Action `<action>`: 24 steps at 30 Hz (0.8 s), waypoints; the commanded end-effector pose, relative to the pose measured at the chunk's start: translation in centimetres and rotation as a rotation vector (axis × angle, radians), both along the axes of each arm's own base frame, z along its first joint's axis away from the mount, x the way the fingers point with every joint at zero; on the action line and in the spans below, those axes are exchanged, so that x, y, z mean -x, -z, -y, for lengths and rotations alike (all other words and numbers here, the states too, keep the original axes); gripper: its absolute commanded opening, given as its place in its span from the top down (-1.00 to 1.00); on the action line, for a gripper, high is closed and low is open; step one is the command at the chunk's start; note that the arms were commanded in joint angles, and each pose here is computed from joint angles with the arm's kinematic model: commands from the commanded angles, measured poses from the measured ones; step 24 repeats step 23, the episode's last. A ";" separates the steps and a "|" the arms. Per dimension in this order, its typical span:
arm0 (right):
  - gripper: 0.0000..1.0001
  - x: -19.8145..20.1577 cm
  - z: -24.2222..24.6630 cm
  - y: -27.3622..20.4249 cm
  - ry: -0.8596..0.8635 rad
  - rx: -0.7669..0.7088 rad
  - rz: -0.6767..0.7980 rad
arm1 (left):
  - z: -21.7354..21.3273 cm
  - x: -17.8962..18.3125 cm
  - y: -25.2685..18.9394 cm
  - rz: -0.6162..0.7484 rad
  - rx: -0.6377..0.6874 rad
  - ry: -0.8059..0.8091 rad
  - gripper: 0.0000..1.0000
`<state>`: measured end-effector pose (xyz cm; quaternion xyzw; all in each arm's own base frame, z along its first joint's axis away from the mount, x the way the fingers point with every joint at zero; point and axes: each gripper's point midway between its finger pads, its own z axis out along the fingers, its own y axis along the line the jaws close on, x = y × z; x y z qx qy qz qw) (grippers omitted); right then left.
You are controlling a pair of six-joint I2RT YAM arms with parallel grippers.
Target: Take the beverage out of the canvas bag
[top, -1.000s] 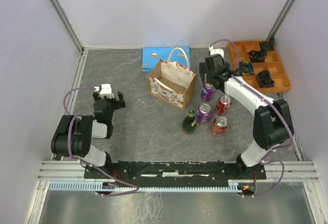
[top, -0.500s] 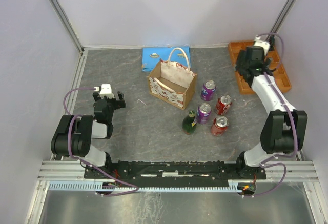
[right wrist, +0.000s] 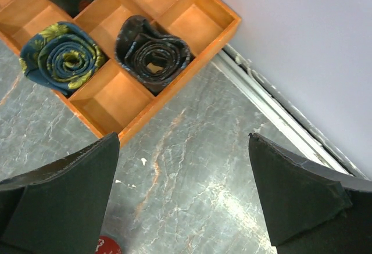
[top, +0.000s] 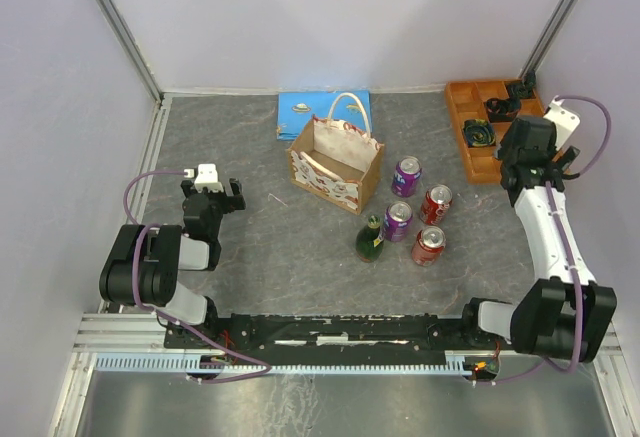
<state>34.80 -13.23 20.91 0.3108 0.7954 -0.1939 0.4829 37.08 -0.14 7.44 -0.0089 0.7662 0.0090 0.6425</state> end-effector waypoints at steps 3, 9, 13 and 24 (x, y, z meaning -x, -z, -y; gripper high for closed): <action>-0.98 4.2 1.9 -2.3 0.197 0.041 0.003 | -0.5 -0.6 -1.7 0.070 -0.003 -0.026 -0.98; -0.98 6.4 2.4 -3.0 0.275 0.052 -0.007 | -0.5 -0.6 -1.7 0.069 -0.004 -0.027 -0.99; -0.98 6.6 2.4 -3.3 0.274 0.055 0.025 | -0.5 -0.6 -1.7 0.070 -0.004 -0.026 -0.99; -0.98 6.6 2.5 -3.3 0.280 0.060 0.018 | -0.6 -0.6 -1.7 0.071 -0.004 -0.027 -0.99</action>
